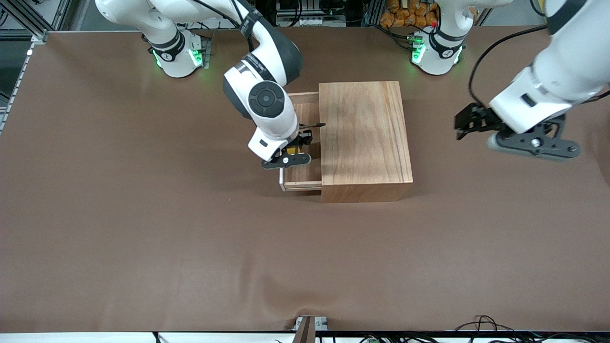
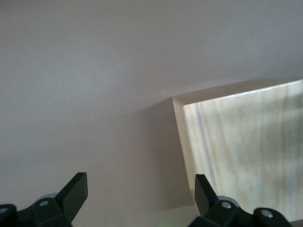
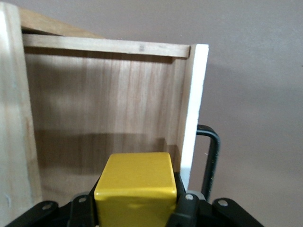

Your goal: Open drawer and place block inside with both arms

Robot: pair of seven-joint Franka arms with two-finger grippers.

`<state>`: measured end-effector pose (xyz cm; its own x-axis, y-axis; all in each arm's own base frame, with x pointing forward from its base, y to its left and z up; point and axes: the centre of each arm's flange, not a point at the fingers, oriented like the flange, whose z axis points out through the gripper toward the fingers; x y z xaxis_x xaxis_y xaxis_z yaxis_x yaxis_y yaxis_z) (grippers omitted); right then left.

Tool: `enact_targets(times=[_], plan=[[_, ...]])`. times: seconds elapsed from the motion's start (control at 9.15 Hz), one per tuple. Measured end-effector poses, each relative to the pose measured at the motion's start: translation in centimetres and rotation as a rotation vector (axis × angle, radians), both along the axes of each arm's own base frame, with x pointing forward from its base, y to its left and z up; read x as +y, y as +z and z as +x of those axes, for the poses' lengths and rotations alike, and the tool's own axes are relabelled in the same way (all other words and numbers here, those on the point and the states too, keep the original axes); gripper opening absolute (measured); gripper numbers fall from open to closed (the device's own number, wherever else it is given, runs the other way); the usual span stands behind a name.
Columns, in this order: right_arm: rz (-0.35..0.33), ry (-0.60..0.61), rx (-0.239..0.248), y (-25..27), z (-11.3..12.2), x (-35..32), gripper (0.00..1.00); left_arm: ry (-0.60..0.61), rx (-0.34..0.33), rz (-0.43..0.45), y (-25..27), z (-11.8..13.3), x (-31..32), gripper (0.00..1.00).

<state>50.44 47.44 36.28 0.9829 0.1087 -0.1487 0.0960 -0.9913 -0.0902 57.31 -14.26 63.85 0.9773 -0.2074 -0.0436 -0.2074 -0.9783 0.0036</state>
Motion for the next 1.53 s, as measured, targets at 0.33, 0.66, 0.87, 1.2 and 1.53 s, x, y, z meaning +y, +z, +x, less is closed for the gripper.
enact_targets(times=[0.33,0.66,0.87,1.2,1.53], plan=[[-0.012,0.008,0.02,-2.1,-1.0,0.7,0.56,0.025,0.032,0.032,0.4,-2.9,3.2,1.0],[-0.012,-0.006,0.02,-2.4,-1.8,1.6,0.71,0.16,0.022,0.037,0.3,-2.1,9.5,1.0],[0.0,-0.008,0.007,-1.8,-1.6,1.8,1.0,0.23,0.019,0.039,0.4,-2.0,13.0,1.0],[0.02,-0.02,-0.014,4.8,-1.1,0.1,1.0,0.281,-0.004,0.038,0.3,-1.7,14.5,1.0],[0.023,-0.119,-0.037,11.4,2.7,-7.7,1.0,0.303,-0.018,0.035,0.1,-1.5,15.7,1.0]])
